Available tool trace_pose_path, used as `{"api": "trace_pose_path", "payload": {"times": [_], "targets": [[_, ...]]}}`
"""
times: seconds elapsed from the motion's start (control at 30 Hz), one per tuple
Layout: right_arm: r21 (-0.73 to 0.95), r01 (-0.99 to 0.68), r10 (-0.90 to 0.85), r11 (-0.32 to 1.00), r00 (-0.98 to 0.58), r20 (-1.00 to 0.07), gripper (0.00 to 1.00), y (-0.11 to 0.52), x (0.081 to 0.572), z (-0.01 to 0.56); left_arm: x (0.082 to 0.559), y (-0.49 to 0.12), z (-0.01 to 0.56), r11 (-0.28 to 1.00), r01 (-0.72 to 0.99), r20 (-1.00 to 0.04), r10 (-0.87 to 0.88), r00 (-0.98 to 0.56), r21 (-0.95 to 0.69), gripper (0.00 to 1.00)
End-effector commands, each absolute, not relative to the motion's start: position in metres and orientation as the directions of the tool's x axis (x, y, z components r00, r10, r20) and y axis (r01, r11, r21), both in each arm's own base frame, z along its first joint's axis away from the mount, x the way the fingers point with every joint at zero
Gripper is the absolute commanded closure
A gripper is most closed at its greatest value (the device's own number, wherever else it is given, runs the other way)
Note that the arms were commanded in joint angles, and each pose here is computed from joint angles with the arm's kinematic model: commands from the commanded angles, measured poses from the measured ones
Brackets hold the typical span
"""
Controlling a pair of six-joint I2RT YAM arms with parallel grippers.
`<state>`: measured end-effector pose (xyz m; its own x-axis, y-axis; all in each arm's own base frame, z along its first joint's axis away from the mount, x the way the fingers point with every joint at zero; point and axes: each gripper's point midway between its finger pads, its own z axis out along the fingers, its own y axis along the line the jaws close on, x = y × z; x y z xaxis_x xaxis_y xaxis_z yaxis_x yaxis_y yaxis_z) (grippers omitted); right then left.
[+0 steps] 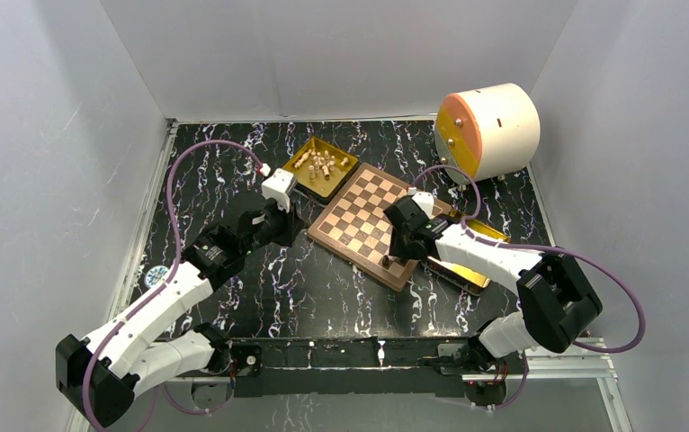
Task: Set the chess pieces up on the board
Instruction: Place the chess piece on the chessboard.
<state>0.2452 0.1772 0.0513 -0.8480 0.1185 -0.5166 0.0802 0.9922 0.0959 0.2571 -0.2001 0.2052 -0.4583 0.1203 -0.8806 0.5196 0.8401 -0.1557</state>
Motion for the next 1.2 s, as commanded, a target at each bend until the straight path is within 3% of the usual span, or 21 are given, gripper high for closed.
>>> {"api": "trace_pose_path", "payload": {"times": [0.0,0.2,0.3,0.7,1.17], "targets": [[0.136,0.079,0.143,0.988,-0.81,-0.568,0.44,0.185,0.261,0.087,0.257,-0.21,0.21,0.816,0.549,-0.885,0.109,-0.453,-0.18,1.0],[0.194,0.067,0.174,0.979,-0.773,-0.61,0.2,0.186,0.262,0.119,0.266,-0.218,0.19,0.837,0.507,-0.821,0.133,-0.556,-0.208,1.0],[0.237,0.049,0.193,0.97,-0.748,-0.635,0.03,0.186,0.26,0.136,0.273,-0.224,0.176,0.851,0.478,-0.777,0.146,-0.613,-0.216,1.0],[0.355,-0.049,0.224,0.933,-0.693,-0.685,0.01,0.186,0.244,0.18,0.312,-0.253,0.116,0.903,0.368,-0.631,0.155,-0.76,-0.222,1.0],[0.393,-0.11,0.236,0.913,-0.645,-0.727,0.01,0.178,0.232,0.192,0.345,-0.242,0.089,0.95,0.305,-0.626,0.194,-0.756,-0.073,1.0]]}}
